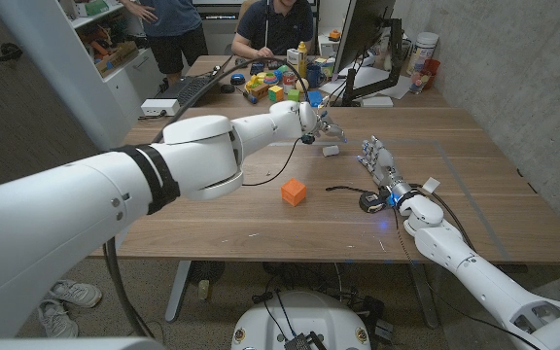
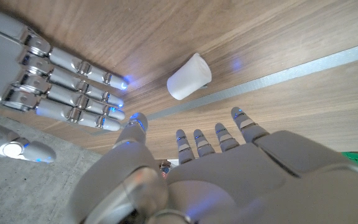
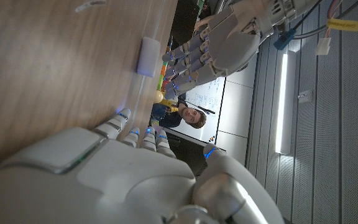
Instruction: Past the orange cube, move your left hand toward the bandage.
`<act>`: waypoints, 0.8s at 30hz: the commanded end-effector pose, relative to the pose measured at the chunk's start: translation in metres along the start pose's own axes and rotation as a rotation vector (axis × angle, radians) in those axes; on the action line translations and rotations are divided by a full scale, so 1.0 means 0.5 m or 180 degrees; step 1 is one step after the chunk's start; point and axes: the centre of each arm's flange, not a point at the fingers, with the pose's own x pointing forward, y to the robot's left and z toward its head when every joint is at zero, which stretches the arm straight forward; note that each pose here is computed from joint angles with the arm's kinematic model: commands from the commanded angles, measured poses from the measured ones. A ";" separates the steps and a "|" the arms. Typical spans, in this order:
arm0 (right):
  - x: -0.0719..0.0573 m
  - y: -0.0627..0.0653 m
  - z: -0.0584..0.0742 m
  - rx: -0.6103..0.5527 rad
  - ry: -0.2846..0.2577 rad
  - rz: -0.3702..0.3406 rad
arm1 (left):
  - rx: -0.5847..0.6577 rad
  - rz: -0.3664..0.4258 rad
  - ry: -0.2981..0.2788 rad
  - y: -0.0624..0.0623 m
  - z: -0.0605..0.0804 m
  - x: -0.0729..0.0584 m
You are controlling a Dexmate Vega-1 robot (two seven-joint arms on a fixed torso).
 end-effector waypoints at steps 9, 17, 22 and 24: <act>-0.005 -0.009 -0.008 0.0032 0.0021 -0.0022 | 0.0138 -0.0073 0.0030 -0.033 -0.001 0.007; -0.006 -0.012 -0.009 0.0033 0.0016 -0.0023 | 0.0155 -0.0079 0.0031 -0.035 0.000 0.007; -0.008 -0.014 -0.008 0.0029 0.0015 -0.0022 | 0.0160 -0.0078 0.0026 -0.035 0.003 0.007; -0.008 -0.014 -0.008 0.0037 0.0019 -0.0028 | 0.0165 -0.0077 0.0026 -0.034 0.003 0.007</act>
